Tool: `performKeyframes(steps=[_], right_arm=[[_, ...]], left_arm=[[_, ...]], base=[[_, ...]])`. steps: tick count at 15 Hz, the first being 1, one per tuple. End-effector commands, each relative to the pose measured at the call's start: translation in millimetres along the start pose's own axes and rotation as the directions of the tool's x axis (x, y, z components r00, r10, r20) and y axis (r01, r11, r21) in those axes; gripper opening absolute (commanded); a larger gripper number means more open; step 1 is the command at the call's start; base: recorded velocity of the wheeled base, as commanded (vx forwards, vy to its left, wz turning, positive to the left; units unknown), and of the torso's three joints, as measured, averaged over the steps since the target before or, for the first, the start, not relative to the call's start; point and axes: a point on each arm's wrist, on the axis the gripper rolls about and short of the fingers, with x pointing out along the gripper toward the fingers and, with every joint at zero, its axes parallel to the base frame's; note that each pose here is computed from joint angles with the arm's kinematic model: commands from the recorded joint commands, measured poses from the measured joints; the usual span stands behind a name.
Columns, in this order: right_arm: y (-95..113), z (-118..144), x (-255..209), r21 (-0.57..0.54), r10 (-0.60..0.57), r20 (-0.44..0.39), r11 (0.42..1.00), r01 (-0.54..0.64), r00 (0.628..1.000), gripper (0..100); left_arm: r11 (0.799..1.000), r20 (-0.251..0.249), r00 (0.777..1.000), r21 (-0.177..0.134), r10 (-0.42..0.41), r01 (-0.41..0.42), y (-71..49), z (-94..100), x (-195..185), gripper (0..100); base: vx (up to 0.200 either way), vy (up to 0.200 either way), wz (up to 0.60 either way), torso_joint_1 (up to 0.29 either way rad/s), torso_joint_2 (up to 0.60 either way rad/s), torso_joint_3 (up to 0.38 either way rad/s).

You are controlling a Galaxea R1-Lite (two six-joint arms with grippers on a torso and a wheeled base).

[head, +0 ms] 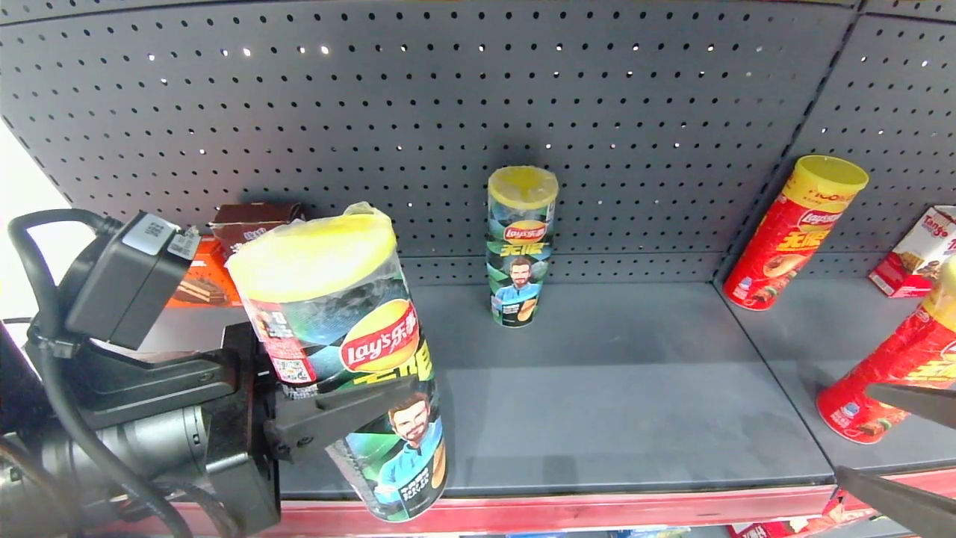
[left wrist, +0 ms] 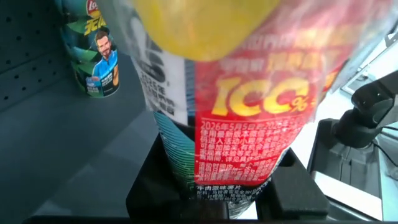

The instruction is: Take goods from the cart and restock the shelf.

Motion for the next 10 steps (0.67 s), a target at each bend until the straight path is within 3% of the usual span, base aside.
performKeyframes(steps=[1,4,5,9,10], right_arm=[[-6,7,40,-0.008,0.022,-0.096,1.0,-0.022,0.995,100],[-11,12,58,-0.008,0.026,-0.082,1.0,-0.026,0.996,100],[-14,16,72,-0.004,0.036,-0.032,0.999,-0.037,0.999,100],[-25,14,114,0.014,0.025,-0.081,1.0,-0.024,0.996,100],[-30,18,129,0.0,0.029,-0.046,1.0,-0.029,0.999,100]], left_arm=[[1.0,-0.006,1.0,-0.005,0.007,-0.007,0.8,-2.4,-1,0],[1.0,-0.005,1.0,-0.006,0.012,-0.012,1.4,-1.9,-2,0],[1.0,-0.003,1.0,-0.005,0.013,-0.013,1.6,-1.5,-2,0],[1.0,0.003,1.0,-0.004,0.021,-0.021,3.2,0.4,-2,0],[1.0,-0.003,1.0,-0.007,0.029,-0.029,4.4,-1.8,-3,0]], base=[[0.0,0.0,0.0,0.0,0.0,0.0],[0.0,0.0,0.0,0.0,0.0,0.0],[0.0,0.0,0.0,0.0,0.0,0.0],[0.0,0.0,0.0,0.0,0.0,0.0],[0.0,0.0,0.0,0.0,0.0,0.0]])
